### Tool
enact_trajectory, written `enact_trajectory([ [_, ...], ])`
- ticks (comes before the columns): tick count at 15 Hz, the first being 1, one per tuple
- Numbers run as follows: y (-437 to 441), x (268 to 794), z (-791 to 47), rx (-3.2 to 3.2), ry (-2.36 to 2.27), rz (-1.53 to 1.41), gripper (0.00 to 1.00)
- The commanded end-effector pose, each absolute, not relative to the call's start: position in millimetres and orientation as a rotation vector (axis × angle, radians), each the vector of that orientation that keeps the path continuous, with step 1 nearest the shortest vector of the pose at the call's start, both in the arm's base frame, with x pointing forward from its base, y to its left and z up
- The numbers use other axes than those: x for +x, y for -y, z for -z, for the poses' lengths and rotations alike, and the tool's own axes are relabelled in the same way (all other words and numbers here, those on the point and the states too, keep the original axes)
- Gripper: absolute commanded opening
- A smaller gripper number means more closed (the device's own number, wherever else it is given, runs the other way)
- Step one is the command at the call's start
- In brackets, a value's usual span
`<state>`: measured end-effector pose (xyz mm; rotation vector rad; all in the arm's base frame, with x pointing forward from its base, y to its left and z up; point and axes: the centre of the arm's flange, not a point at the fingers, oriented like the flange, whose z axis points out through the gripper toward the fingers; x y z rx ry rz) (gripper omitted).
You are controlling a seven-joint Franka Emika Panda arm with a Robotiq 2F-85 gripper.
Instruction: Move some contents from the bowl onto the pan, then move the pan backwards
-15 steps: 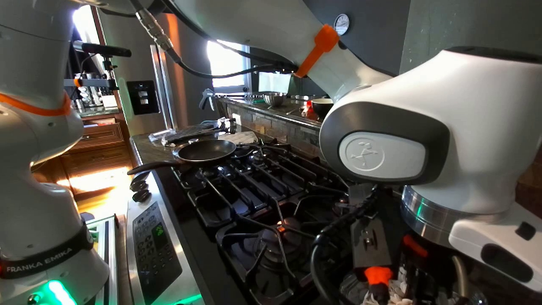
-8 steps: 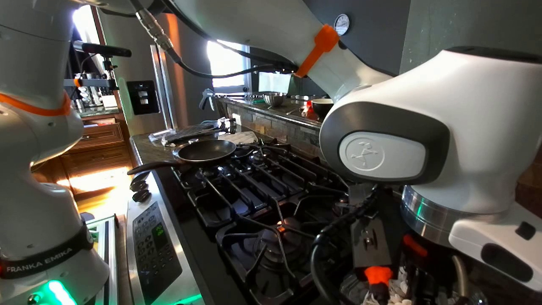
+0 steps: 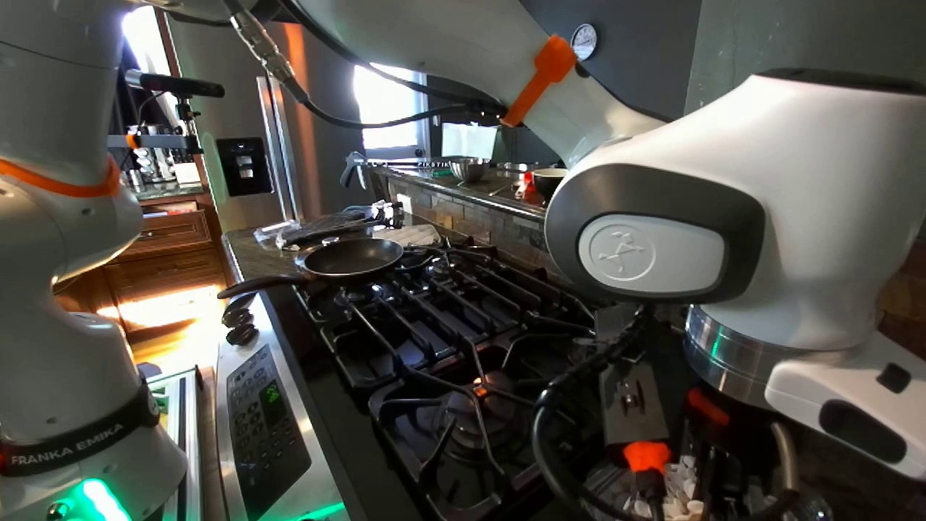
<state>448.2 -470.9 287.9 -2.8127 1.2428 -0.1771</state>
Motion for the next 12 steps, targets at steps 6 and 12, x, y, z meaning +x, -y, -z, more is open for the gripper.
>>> enact_trajectory([
  [6,442.2,425.9,-329.7,-2.801,-1.204,0.197,0.05],
  [12,390.0,411.1,-375.8,-2.869,-1.033,0.216,0.05],
])
